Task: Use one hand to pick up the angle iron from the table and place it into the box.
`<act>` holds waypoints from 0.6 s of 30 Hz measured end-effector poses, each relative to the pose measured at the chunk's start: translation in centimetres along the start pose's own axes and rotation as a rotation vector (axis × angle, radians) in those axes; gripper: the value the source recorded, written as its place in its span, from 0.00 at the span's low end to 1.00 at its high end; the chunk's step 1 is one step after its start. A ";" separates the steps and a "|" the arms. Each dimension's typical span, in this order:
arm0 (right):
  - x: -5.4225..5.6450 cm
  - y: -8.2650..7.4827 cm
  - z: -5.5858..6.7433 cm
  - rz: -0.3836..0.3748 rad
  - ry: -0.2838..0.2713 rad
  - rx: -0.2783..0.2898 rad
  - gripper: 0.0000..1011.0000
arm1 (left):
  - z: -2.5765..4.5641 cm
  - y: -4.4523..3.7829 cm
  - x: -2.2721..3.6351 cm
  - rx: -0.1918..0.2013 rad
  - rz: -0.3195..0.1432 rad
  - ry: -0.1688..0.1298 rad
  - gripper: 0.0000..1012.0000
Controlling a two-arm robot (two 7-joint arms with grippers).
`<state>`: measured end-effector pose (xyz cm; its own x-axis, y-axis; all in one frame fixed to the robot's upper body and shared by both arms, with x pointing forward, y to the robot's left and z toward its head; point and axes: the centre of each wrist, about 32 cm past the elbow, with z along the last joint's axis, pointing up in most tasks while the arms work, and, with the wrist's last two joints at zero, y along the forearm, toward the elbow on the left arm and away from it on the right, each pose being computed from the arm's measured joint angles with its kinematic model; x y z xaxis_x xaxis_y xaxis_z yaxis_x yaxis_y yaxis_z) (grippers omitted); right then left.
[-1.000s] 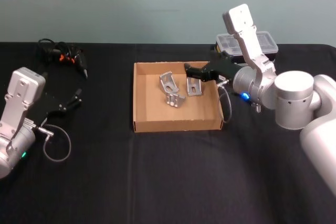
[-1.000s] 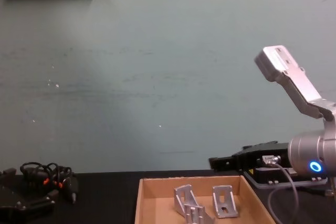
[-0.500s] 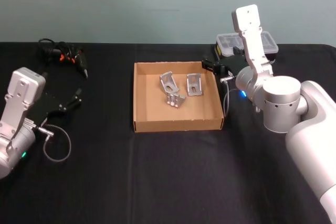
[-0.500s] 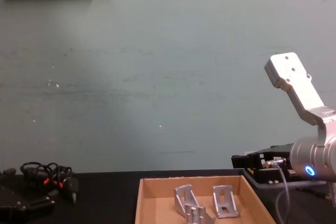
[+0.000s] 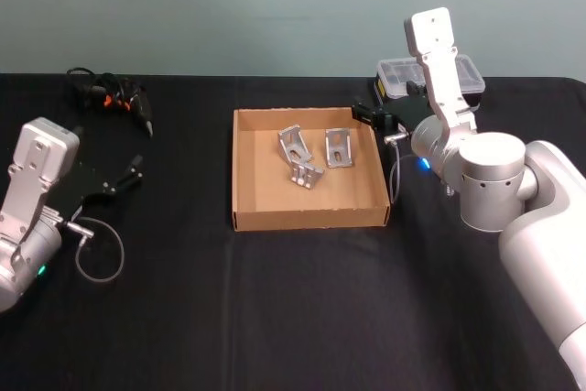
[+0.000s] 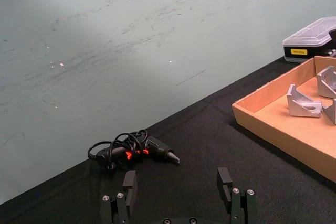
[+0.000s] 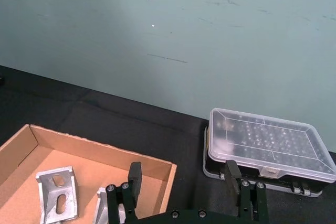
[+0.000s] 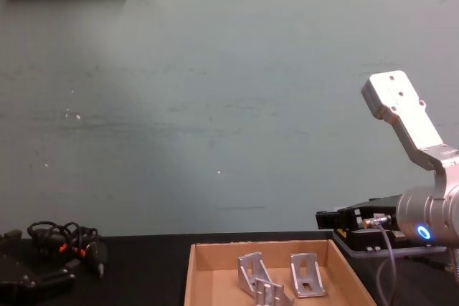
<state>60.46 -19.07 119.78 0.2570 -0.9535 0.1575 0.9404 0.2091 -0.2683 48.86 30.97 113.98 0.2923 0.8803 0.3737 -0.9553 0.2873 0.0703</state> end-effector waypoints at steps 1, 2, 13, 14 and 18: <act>0.0 0.0 0.0 0.000 0.000 0.000 0.99 | 0.00 0.00 0.00 0.000 0.000 0.000 0.99; 0.0 0.0 0.0 0.001 0.000 0.000 0.99 | 0.00 0.00 0.00 0.000 0.000 0.000 0.99; 0.0 0.0 0.0 0.003 -0.001 0.001 0.99 | 0.00 0.00 0.00 0.000 0.000 0.000 0.99; 0.0 0.0 0.0 0.003 0.000 0.001 0.99 | 0.00 0.00 0.00 0.000 0.000 0.000 0.99; 0.0 0.0 0.0 0.004 -0.001 0.002 0.99 | 0.00 0.00 0.00 0.000 0.000 0.000 0.99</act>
<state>60.42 -19.07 119.79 0.2608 -0.9525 0.1571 0.9398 0.2132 -0.2672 48.86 30.97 113.98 0.2922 0.8803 0.3738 -0.9553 0.2873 0.0703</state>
